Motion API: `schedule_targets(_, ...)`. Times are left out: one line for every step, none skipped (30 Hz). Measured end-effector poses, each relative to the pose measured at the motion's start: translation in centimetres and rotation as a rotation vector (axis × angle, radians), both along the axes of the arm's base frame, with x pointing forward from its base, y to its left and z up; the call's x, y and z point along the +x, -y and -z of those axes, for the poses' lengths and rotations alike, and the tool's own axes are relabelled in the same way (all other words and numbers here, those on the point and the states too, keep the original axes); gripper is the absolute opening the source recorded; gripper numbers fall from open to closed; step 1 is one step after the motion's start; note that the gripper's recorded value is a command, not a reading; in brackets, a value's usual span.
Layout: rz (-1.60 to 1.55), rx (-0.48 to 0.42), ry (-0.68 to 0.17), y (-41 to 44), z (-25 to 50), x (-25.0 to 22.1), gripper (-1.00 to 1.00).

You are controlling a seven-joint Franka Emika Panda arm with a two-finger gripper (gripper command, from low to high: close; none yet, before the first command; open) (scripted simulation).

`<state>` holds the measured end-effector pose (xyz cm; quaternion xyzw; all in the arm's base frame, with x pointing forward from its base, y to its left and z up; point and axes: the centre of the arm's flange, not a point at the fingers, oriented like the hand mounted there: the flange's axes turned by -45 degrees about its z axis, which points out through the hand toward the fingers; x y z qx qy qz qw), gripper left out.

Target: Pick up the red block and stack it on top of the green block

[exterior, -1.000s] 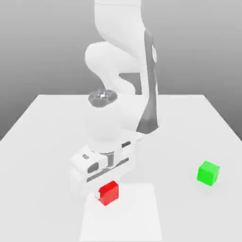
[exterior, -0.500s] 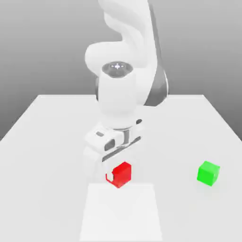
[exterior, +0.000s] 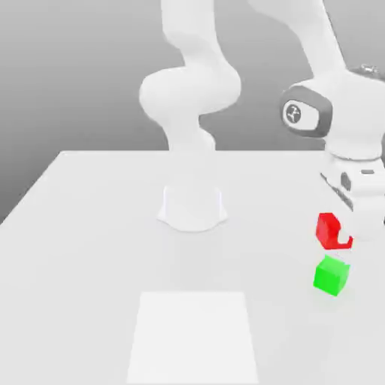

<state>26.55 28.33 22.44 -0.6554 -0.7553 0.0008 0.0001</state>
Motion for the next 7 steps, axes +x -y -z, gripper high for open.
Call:
schedule_targets(-0.007,0.0,0.0,-0.2,1.0,-0.2,-1.0)
schedule_targets(-0.009,0.0,0.0,-0.2,2.0,-0.2,-1.0)
schedule_targets(-0.006,0.0,0.0,-0.1,3.0,-0.2,-1.0)
schedule_targets(-0.005,0.0,0.0,-0.1,3.9,-0.2,1.0)
schedule_targets(-0.005,0.0,0.0,-0.1,3.9,-0.2,1.0)
schedule_targets(-0.005,0.0,0.0,-0.1,3.9,-0.2,1.0)
schedule_targets(-0.005,0.0,0.0,-0.1,3.9,-0.2,1.0)
